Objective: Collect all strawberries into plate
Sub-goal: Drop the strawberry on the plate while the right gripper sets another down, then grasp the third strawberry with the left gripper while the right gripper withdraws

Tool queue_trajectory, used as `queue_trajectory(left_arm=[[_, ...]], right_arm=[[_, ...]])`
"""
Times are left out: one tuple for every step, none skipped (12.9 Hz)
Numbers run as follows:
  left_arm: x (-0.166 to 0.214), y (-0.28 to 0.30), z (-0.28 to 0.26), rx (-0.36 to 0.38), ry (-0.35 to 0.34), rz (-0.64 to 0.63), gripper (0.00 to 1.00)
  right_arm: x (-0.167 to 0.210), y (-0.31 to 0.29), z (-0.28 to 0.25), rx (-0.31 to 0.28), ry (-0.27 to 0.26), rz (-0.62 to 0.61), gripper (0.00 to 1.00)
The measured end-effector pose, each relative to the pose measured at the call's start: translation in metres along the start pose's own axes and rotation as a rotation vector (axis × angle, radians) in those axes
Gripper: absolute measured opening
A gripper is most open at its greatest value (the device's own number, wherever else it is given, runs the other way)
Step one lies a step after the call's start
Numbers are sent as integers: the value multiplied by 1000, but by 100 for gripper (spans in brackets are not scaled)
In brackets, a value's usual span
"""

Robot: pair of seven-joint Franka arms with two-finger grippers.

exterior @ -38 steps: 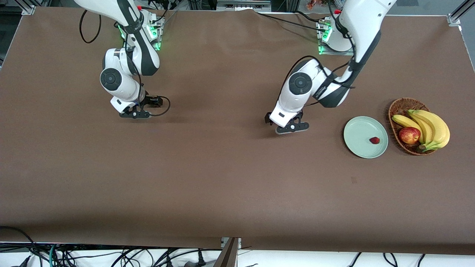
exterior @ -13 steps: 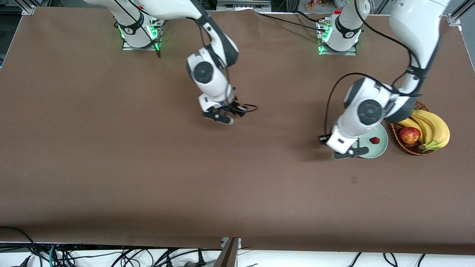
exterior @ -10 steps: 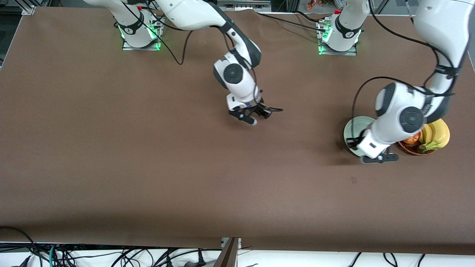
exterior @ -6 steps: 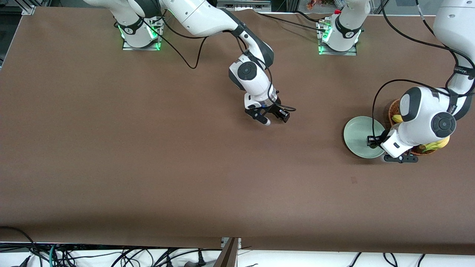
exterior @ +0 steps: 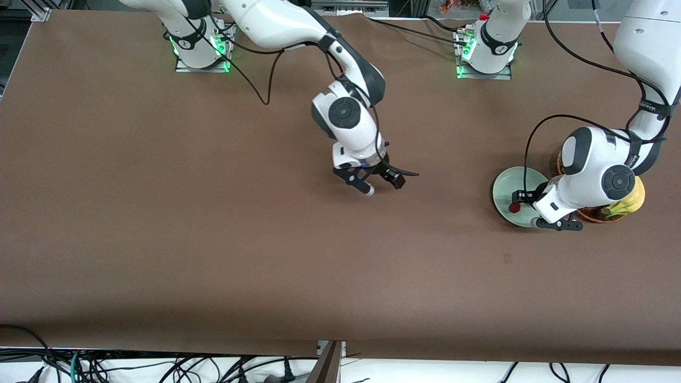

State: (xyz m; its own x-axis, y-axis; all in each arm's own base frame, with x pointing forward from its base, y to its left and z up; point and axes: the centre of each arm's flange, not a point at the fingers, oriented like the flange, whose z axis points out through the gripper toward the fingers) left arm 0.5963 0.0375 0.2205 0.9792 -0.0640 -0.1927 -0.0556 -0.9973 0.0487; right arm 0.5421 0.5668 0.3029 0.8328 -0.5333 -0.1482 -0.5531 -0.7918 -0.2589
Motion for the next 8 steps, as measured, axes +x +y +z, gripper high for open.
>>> queue_trajectory(left_arm=[[2,7,-10,6,-4,6,85],[5,22,-26,4,8,-8,99],[6,41,-40,-4,23,-31,100],[6,67,-52,-13,37,-60,100],[4,97,-62,-21,50,-90,100],[2,128,-69,-32,60,-120,100],[-2,159,-74,-42,65,-150,100],[-7,190,-75,-49,71,-178,100]], right_arm=[[26,6,-33,-35,-16,-69,99],[59,18,-66,-79,-33,-114,100],[88,33,-91,-112,-35,-118,100],[117,48,-113,-137,-21,-111,100],[141,64,-134,-167,-20,-119,100],[159,81,-155,-207,-38,-155,100],[174,98,-176,-240,-61,-211,100],[187,116,-196,-262,-86,-264,100]])
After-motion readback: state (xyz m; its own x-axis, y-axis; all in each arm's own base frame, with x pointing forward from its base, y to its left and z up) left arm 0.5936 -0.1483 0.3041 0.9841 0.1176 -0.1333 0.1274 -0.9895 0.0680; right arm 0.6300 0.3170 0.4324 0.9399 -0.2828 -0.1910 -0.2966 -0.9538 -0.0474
